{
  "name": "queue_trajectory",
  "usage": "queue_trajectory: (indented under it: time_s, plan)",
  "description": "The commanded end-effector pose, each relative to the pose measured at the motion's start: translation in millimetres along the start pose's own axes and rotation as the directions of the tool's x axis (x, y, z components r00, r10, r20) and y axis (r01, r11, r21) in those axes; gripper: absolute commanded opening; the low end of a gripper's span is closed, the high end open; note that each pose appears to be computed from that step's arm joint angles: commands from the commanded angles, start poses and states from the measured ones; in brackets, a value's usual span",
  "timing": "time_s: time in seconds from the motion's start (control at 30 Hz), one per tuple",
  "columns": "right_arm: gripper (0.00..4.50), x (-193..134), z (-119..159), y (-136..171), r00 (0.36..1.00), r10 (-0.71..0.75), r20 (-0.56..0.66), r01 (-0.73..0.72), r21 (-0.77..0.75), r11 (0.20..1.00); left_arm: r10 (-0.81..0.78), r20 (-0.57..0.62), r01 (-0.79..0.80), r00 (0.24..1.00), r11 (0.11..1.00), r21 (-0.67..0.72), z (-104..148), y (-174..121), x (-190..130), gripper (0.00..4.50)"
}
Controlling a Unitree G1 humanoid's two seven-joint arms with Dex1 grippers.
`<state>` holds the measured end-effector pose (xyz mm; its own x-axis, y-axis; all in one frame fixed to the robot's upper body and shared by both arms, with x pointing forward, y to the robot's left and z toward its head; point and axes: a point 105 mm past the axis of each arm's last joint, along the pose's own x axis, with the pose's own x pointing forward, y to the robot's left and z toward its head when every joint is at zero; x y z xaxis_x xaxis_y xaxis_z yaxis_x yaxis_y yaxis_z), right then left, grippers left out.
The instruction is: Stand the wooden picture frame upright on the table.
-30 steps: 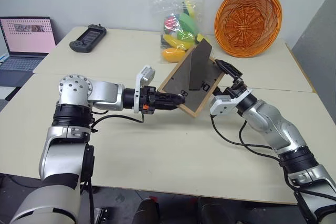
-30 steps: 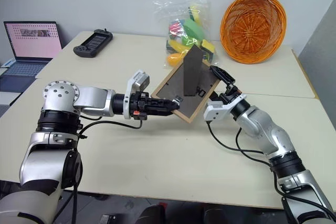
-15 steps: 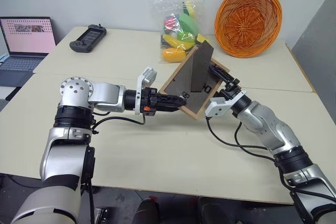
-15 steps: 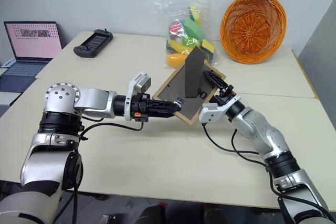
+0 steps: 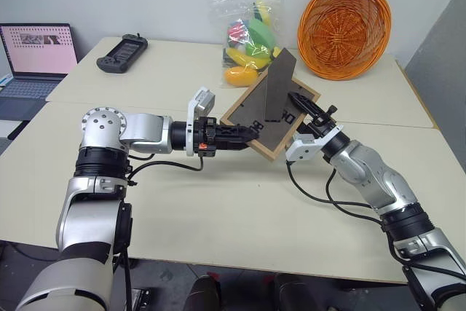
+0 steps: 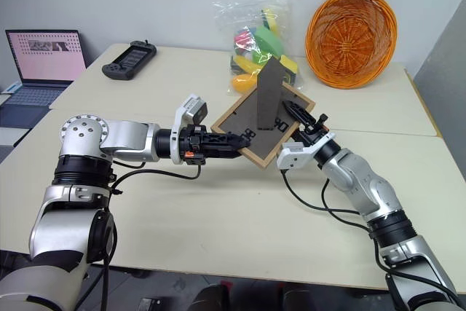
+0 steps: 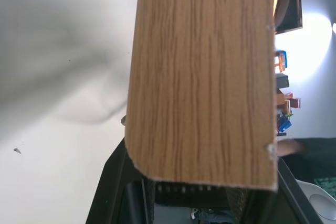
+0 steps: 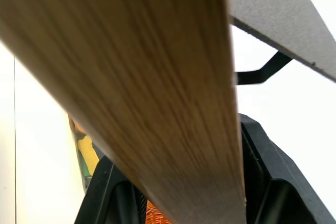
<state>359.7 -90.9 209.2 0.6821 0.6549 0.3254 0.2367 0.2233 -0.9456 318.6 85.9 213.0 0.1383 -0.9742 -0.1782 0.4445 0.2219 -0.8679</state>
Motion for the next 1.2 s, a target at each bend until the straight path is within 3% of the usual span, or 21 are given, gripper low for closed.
queue_trajectory:
  time_s: [0.03,0.17,0.23,0.67,0.83,0.93,1.2]
  plan:
    - [1.72,1.8,-0.2,-14.2,0.999,-0.043,0.002,0.043,0.001,0.999,0.04,-0.001,-0.04,0.999,0.996,0.082,2.0,-7.3,0.6,1.32]
    - [1.72,1.3,0.8,-11.9,0.999,-0.038,0.0,0.038,0.004,0.999,0.059,0.008,-0.059,0.998,0.991,0.116,0.5,-6.8,0.9,1.32]
    - [1.72,1.4,1.4,-10.9,0.999,-0.035,0.0,0.035,0.008,0.999,0.052,-0.004,-0.051,0.999,0.991,0.123,-2.1,-8.1,0.6,2.0]
    - [1.72,1.4,1.2,-11.7,0.999,-0.035,-0.004,0.035,0.009,0.999,0.053,0.005,-0.054,0.999,0.992,0.117,0.2,-7.0,-0.8,4.47]
    - [1.72,1.4,0.7,-12.2,0.999,-0.036,-0.006,0.037,0.01,0.999,0.054,0.009,-0.055,0.999,0.992,0.116,0.8,-6.3,-1.4,4.47]
    - [1.35,0.9,2.9,-10.6,1.0,-0.027,0.008,0.026,0.015,1.0,0.053,0.005,-0.053,0.999,0.991,0.121,-0.2,-6.7,-1.4,4.5]
    - [1.35,0.9,4.7,-8.4,1.0,-0.012,0.017,0.012,0.02,1.0,0.053,0.013,-0.054,0.999,0.991,0.12,1.2,-6.8,-2.4,4.5]
